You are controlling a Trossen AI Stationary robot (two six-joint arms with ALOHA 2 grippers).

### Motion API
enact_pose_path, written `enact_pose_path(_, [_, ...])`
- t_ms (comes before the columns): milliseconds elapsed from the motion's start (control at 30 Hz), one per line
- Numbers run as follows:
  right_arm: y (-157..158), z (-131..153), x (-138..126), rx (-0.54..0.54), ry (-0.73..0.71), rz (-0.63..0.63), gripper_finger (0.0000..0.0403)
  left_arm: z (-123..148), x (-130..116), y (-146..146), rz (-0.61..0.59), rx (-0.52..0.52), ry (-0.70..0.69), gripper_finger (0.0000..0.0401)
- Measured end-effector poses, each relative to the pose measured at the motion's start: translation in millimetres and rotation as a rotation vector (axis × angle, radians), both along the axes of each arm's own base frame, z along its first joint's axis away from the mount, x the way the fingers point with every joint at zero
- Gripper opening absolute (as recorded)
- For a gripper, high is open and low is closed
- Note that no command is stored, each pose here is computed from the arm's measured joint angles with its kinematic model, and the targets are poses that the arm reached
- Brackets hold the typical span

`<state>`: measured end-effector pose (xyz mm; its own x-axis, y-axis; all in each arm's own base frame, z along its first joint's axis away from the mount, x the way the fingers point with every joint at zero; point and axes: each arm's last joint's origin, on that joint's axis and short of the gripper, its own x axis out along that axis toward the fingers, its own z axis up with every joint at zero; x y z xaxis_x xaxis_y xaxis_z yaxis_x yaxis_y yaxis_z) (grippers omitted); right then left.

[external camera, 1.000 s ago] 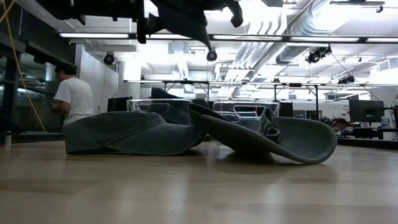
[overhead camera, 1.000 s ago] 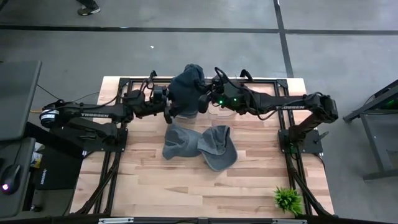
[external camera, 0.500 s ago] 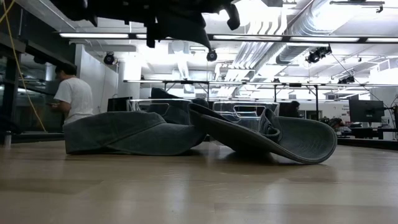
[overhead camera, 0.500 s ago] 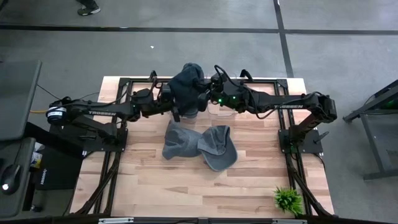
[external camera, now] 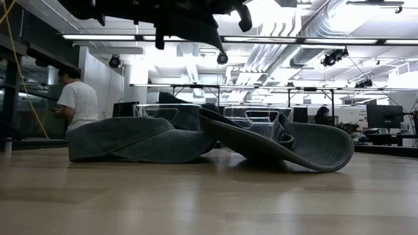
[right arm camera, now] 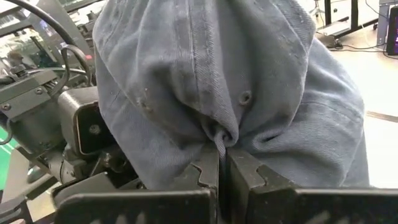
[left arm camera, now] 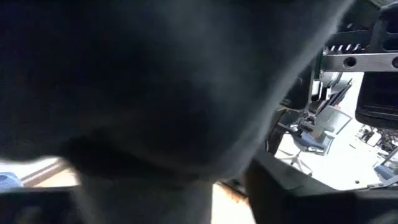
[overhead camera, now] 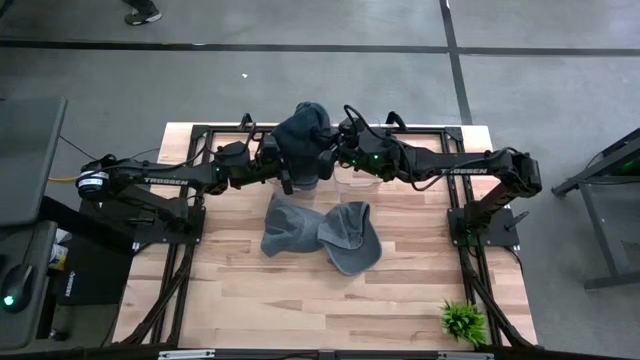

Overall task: Pick & Place hat
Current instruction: Put the blue cap into the left transparent bin

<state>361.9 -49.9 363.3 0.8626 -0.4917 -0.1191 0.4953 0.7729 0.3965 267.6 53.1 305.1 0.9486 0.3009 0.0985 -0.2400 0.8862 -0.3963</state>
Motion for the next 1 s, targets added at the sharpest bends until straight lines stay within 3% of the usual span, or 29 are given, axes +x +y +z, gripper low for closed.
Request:
enact_pose_path(100, [0.0,-0.4,-0.2,0.001,0.005,0.0,0.0,-0.3,0.0,0.0,-0.001,-0.001,0.003,0.004])
enact_pose_path(167, [0.0,-0.9,-0.2,0.001,0.011,0.0,0.0,-0.7,0.0,0.0,-0.001,-0.007,0.006,0.0012])
enact_pose_path(667, [0.2,-3.0,-0.5,-0.015,0.043,0.003,0.0006,-4.4,0.0,0.4,0.006,-0.059,0.031,0.0001])
enact_pose_path(1000, [0.6,-2.3,-0.4,-0.032,0.047,0.017,0.0089,-5.1,0.0,0.5,0.007,-0.061,0.036,0.0])
